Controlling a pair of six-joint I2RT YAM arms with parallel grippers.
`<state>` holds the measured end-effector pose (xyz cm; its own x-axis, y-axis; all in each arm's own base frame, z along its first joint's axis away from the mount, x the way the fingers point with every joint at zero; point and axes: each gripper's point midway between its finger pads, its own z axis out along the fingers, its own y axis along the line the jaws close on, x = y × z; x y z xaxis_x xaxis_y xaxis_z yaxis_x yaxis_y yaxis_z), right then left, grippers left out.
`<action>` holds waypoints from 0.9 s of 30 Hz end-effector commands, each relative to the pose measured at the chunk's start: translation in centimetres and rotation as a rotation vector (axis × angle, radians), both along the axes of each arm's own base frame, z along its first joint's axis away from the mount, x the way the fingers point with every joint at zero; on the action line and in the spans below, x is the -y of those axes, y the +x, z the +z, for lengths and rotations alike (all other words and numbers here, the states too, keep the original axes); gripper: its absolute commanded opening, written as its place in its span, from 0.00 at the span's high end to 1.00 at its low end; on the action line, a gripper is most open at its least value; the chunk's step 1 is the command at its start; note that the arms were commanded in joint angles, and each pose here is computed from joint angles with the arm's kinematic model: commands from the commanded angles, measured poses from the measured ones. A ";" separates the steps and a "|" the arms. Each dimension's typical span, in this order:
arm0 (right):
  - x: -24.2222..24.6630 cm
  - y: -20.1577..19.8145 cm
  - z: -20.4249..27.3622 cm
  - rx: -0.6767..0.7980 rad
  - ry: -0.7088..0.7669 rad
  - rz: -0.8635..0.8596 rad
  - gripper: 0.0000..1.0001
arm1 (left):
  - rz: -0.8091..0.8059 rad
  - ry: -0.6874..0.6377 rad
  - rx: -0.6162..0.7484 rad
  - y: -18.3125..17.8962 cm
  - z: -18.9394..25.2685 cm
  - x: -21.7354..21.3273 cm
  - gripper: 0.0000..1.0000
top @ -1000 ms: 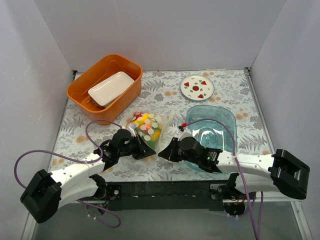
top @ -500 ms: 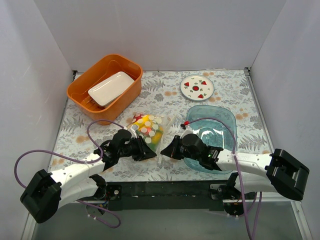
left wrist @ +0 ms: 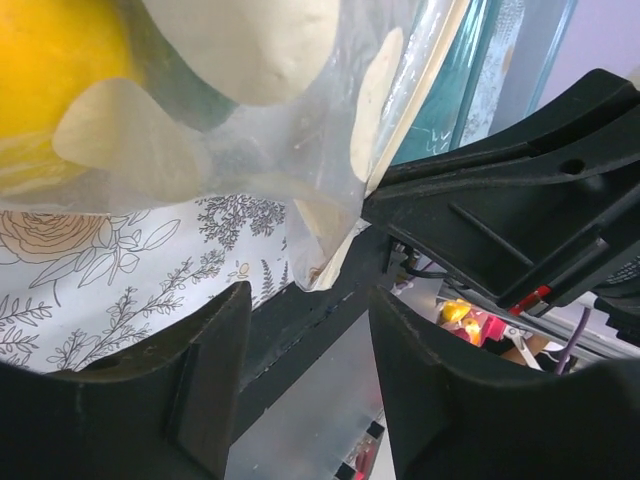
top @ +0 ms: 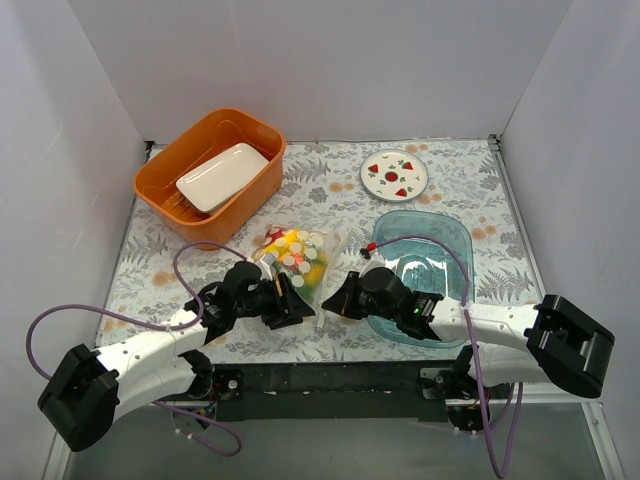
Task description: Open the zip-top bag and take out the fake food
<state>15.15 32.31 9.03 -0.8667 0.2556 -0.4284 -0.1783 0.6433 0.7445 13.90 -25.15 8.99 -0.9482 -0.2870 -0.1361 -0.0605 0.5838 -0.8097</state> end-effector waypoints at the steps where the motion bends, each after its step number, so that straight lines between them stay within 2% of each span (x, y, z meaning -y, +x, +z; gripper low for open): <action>1: -1.3 1.1 3.3 0.048 0.081 -0.009 0.94 | 0.008 -0.048 -0.004 -0.2 0.4 0.2 0.54; 5: -1.3 0.9 3.4 0.043 0.089 -0.008 0.95 | 0.023 -0.102 -0.006 0.2 0.8 1.1 0.64; 17: -1.3 0.7 3.3 0.033 0.092 -0.011 0.97 | 0.038 -0.083 -0.035 0.3 -0.7 1.7 0.70; 21: -1.3 0.8 3.4 0.037 0.091 -0.010 0.97 | 0.055 -0.063 -0.034 0.6 -1.1 1.7 0.84; 22: -1.3 0.8 3.3 0.040 0.086 -0.013 0.97 | 0.059 -0.063 -0.030 0.8 -1.0 1.7 0.92; 24: -1.1 0.9 3.1 0.039 0.067 -0.019 0.97 | 0.066 -0.065 -0.020 1.1 -0.7 1.8 1.00; 27: -0.2 1.8 3.0 0.069 0.019 -0.051 0.96 | 0.057 -0.044 -0.018 0.9 -0.6 1.6 1.00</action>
